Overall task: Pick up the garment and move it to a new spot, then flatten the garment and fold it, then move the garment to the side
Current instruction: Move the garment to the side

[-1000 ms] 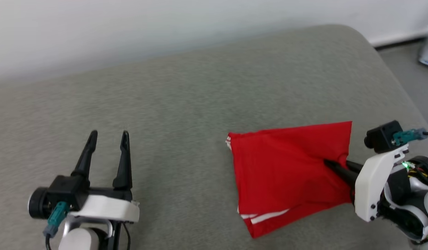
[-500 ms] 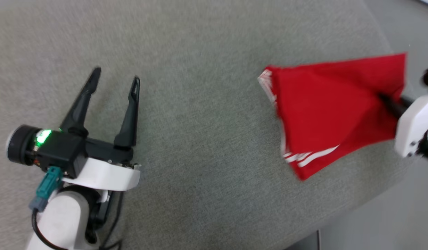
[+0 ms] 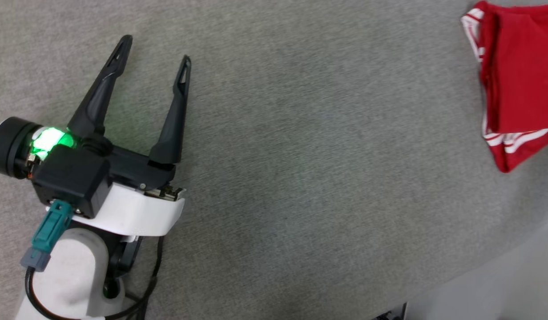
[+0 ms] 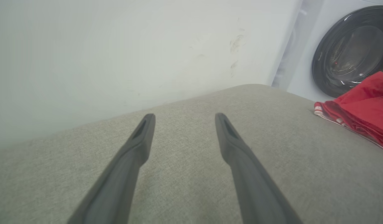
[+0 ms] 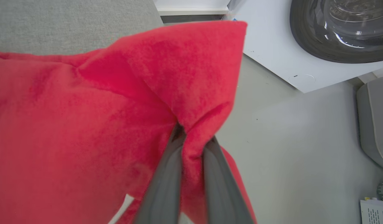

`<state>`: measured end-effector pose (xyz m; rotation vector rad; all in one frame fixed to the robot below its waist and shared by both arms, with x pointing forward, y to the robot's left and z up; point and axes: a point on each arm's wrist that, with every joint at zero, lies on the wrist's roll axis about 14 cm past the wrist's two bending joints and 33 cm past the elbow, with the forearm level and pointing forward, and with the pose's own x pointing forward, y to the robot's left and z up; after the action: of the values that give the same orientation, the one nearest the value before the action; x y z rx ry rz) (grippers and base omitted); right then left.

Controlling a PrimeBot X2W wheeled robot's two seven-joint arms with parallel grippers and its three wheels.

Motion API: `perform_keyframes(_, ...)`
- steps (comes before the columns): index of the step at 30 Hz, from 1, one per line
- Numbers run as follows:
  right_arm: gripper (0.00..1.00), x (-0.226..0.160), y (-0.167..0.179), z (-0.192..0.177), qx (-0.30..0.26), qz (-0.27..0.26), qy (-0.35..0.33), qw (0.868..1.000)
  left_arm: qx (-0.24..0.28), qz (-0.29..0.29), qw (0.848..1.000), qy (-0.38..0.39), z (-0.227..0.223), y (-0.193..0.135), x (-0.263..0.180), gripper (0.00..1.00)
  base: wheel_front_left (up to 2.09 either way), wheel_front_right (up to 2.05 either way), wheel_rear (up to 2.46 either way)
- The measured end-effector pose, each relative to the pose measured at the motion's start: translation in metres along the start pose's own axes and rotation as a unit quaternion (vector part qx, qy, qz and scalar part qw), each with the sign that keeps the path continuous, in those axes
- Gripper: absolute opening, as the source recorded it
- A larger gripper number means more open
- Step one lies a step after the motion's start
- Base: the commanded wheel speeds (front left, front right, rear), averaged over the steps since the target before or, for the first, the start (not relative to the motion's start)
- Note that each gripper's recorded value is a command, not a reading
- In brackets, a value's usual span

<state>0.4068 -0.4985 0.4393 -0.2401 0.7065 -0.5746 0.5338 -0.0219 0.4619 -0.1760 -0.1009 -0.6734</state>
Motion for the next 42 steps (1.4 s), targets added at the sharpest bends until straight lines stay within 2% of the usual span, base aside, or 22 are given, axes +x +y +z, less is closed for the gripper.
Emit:
perform_keyframes(2, 0.0, 0.008, 0.007, -0.007, 0.007, 0.001, 0.006, 1.0, 0.001, 0.002, 1.0, -0.001, 0.0, 0.002, 0.0, 1.0, 0.0, 0.0, 0.0)
perform_keyframes(3, 0.1, 0.011, 0.01, -0.009, 0.004, 0.001, 0.006, 1.0, 0.002, 0.003, 1.0, -0.002, 0.0, 0.003, 0.0, 1.0, 0.0, 0.0, 0.0)
perform_keyframes(4, 0.25, 0.014, 0.012, -0.01, 0.006, -0.001, 0.001, 1.0, 0.002, 0.004, 1.0, -0.001, -0.001, 0.005, -0.001, 1.0, 0.0, 0.0, 0.0)
perform_keyframes(5, 0.72, 0.017, 0.015, -0.011, 0.013, 0.0, 0.001, 1.0, 0.002, 0.005, 1.0, 0.001, -0.002, 0.006, -0.001, 1.0, 0.0, 0.0, 0.0)
perform_keyframes(6, 1.0, 0.019, 0.016, -0.012, 0.011, -0.002, -0.003, 1.0, 0.002, 0.006, 1.0, 0.001, -0.003, 0.007, -0.002, 1.0, 0.0, 0.0, 0.0)
perform_keyframes(14, 1.0, 0.011, -0.007, 0.017, 0.009, -0.039, -0.102, 0.994, 0.005, 0.018, 1.0, -0.01, 0.01, 0.008, -0.004, 1.0, 0.0, 0.0, 0.0)
perform_keyframes(19, 1.0, -0.009, -0.023, 0.042, 0.026, -0.051, -0.177, 0.983, 0.002, 0.034, 0.999, -0.014, 0.024, 0.004, -0.015, 1.0, 0.0, 0.0, 0.0)
perform_keyframes(23, 1.0, -0.028, -0.021, 0.051, 0.037, -0.039, -0.223, 0.973, 0.0, 0.06, 0.998, -0.012, 0.034, 0.004, -0.032, 1.0, 0.0, 0.0, 0.0)
perform_keyframes(33, 1.0, -0.078, 0.03, 0.044, 0.094, 0.041, -0.284, 0.953, 0.007, 0.129, 0.992, -0.001, 0.058, 0.002, -0.09, 1.0, 0.0, 0.0, 0.0)
perform_keyframes(37, 1.0, -0.098, 0.073, 0.035, 0.109, 0.096, -0.289, 0.946, 0.013, 0.161, 0.987, -0.006, 0.07, 0.01, -0.111, 1.0, 0.0, 0.0, 0.0)
perform_keyframes(42, 1.0, -0.132, 0.125, 0.032, 0.131, 0.167, -0.302, 0.929, 0.016, 0.204, 0.979, -0.002, 0.075, 0.018, -0.144, 1.0, 0.0, 0.0, 0.0)
